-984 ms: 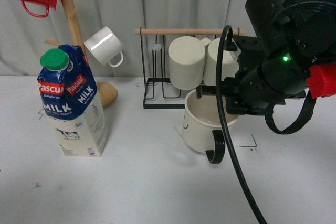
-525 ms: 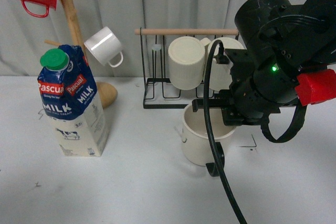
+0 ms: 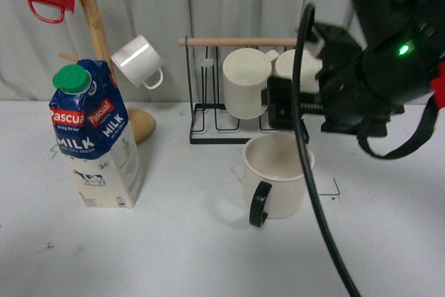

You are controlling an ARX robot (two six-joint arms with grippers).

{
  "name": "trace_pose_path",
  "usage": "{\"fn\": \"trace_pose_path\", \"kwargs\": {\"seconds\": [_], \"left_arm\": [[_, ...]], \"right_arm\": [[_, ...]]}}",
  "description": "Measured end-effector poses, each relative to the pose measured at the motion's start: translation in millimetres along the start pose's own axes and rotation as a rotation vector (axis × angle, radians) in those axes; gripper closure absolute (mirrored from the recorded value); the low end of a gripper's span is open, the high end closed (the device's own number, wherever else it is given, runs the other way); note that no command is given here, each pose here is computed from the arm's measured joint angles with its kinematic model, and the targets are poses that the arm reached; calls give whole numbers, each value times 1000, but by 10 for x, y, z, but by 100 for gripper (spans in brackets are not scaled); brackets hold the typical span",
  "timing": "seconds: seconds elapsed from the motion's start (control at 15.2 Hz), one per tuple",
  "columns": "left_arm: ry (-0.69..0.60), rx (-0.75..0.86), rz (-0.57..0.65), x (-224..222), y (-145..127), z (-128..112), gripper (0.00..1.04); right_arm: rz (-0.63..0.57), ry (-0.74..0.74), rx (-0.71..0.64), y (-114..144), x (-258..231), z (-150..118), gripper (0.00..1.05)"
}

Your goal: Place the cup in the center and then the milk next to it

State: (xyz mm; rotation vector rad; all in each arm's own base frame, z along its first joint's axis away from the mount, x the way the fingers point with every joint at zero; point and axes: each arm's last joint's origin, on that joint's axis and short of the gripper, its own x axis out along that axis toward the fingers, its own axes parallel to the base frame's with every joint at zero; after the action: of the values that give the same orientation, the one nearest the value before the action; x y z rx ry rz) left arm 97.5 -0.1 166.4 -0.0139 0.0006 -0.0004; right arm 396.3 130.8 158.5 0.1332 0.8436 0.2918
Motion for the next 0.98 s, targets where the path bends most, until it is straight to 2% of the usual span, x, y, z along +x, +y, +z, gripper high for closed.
{"fn": "trace_pose_path", "kwargs": {"seconds": [0.07, 0.2, 0.26, 0.33, 0.39, 0.46, 0.59, 0.72, 0.85, 0.98], "left_arm": [[0, 0, 0, 0, 0, 0, 7], [0, 0, 0, 0, 0, 0, 7], [0, 0, 0, 0, 0, 0, 7], [0, 0, 1, 0, 0, 0, 7], [0, 0, 1, 0, 0, 0, 7], [0, 0, 0, 0, 0, 0, 7], [0, 0, 0, 0, 0, 0, 7], [0, 0, 1, 0, 0, 0, 7], [0, 0, 0, 0, 0, 0, 7], [0, 0, 0, 0, 0, 0, 7]], "right_arm": [[45, -75, 5, 23, -230, 86, 6], [146, -291, -23, 75, -737, 148, 8], [10, -546, -75, 60, -971, 73, 19], [-127, -713, -98, -31, -1253, -105, 29], [-243, -849, -91, -187, -1535, -299, 42], [-280, -913, -88, -293, -1684, -432, 53], [-289, -837, -115, -439, -1665, -854, 79], [-288, -825, -128, -512, -1736, -1088, 102], [-300, -856, -126, -570, -1856, -1231, 103], [-292, -825, -129, -610, -1883, -1431, 103]]}}
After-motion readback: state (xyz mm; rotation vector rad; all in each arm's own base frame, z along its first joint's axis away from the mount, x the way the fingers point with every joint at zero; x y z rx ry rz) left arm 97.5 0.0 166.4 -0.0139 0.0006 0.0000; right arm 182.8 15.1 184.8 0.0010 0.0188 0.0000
